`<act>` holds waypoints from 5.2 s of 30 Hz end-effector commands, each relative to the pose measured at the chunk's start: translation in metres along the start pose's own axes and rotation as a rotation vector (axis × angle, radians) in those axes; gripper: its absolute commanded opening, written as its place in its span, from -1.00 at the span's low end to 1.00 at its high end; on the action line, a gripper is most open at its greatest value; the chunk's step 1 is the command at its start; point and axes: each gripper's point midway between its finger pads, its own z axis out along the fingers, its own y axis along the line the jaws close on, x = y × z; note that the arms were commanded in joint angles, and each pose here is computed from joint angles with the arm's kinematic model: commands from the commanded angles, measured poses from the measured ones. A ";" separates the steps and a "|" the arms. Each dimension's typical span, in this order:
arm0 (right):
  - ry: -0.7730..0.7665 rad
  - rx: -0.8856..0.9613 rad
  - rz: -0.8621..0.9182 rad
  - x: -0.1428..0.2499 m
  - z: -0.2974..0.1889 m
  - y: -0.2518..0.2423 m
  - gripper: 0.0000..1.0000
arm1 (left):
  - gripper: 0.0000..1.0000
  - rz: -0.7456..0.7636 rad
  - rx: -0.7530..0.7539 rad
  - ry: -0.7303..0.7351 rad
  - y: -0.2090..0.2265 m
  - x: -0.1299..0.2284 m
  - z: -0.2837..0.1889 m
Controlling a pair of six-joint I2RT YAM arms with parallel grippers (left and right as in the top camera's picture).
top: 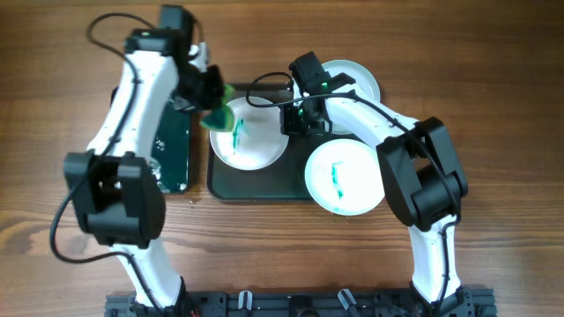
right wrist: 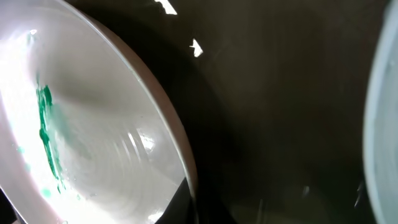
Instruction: Clean dirty plates on tray and stack at the side
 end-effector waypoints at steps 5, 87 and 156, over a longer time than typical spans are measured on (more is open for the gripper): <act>0.048 0.036 0.006 0.008 0.017 -0.018 -0.91 | -0.92 -0.034 -0.189 0.113 0.012 0.017 0.075; 0.125 -0.158 -0.031 0.013 0.012 -0.019 -0.91 | -0.92 0.201 0.145 0.211 -0.081 0.054 0.130; -0.955 1.255 -0.440 0.000 -0.257 0.051 -0.91 | -0.92 -0.147 -0.178 -0.094 0.011 -0.010 -0.013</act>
